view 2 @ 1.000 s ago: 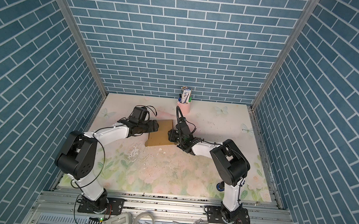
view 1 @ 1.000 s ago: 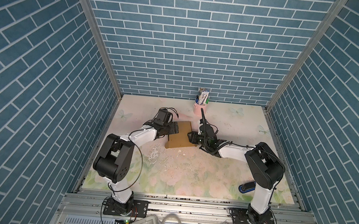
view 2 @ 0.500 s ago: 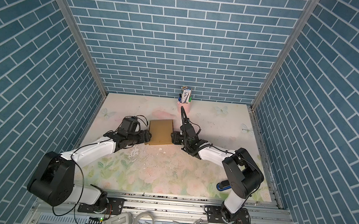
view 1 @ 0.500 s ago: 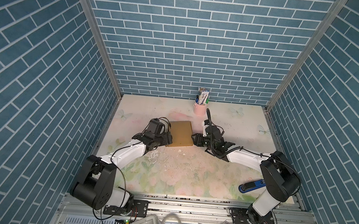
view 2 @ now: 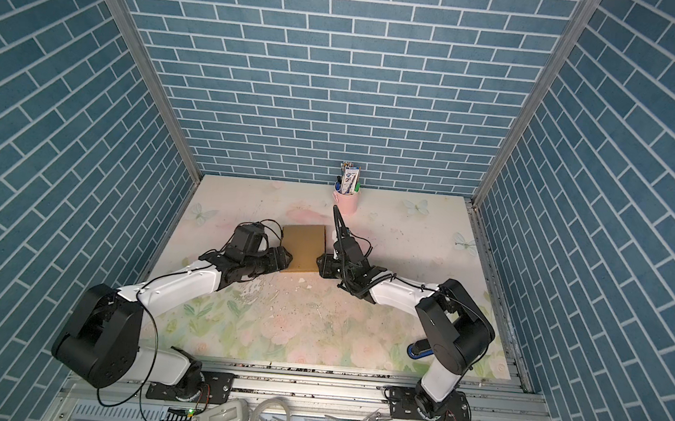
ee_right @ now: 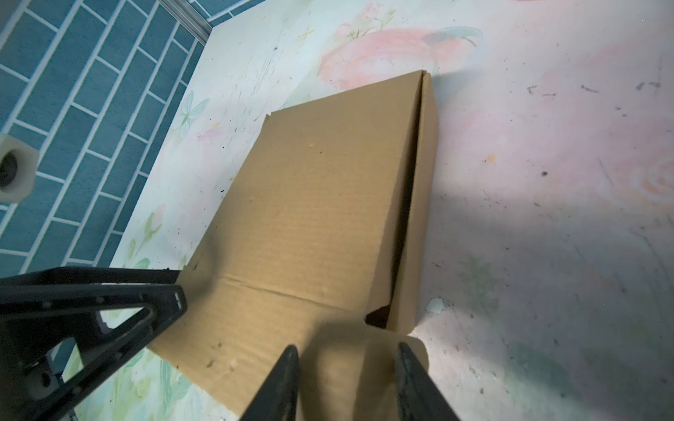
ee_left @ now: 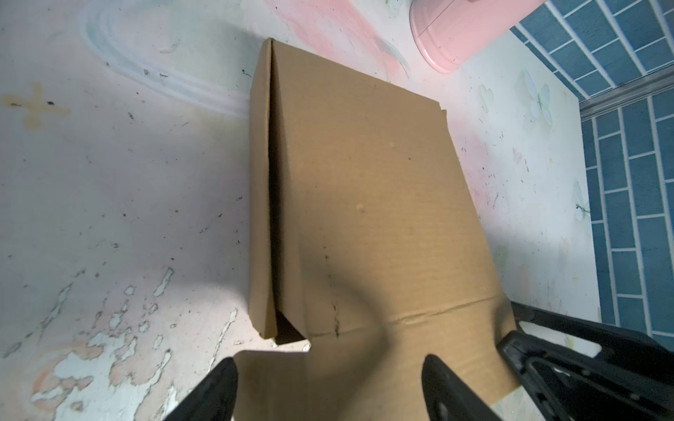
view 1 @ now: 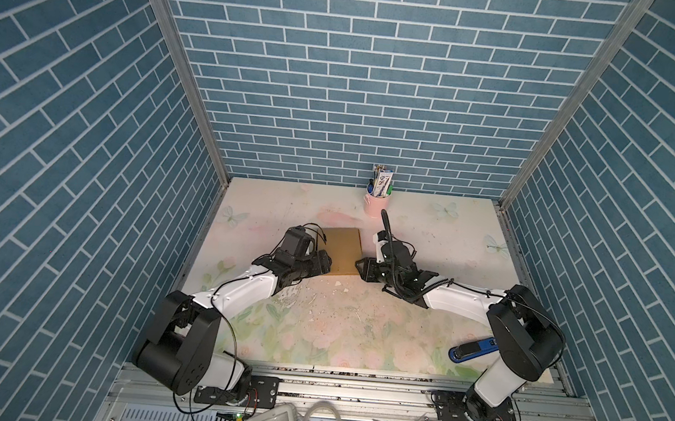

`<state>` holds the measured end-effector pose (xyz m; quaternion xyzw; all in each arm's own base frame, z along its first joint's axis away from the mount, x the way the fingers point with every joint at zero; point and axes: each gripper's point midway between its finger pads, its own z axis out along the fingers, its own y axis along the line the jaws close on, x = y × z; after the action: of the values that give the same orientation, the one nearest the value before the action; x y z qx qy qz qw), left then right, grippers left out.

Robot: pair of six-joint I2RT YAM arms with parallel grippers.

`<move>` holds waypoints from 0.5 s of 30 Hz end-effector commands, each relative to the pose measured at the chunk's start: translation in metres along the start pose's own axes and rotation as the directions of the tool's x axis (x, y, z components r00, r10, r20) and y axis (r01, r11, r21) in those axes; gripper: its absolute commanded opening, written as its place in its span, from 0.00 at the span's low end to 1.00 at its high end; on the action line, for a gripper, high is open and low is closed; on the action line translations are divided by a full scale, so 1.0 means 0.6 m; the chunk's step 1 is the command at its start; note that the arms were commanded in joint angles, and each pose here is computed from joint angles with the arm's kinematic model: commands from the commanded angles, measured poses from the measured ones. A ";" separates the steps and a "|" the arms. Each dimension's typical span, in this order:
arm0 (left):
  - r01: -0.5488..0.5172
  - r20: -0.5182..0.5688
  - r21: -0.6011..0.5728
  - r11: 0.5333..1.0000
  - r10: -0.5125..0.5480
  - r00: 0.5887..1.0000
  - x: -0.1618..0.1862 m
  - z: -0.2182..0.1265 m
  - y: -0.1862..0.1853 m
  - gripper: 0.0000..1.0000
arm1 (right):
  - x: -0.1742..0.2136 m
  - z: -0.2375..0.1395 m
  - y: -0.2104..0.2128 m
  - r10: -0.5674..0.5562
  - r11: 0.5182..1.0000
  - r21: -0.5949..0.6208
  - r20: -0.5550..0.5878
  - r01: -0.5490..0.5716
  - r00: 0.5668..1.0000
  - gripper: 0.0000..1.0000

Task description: Fold the paper box

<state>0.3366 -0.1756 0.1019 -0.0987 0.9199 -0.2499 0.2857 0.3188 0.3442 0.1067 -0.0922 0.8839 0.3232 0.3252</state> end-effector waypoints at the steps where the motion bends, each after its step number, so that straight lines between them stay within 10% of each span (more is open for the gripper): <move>1: 0.006 -0.010 0.008 1.000 -0.006 1.000 0.010 0.009 0.000 0.80 | 0.009 0.003 0.001 0.046 0.999 -0.011 -0.008 -0.046 0.999 0.42; 15: -0.013 -0.021 0.030 0.999 0.013 1.000 0.025 0.019 -0.019 0.71 | 0.019 0.004 0.011 0.104 0.993 -0.050 -0.029 -0.105 0.994 0.34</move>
<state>0.3321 -0.1903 0.0930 -0.0907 0.9204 -0.2587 0.2787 0.3141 0.3470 0.1050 -0.0715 0.8837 0.3442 0.3090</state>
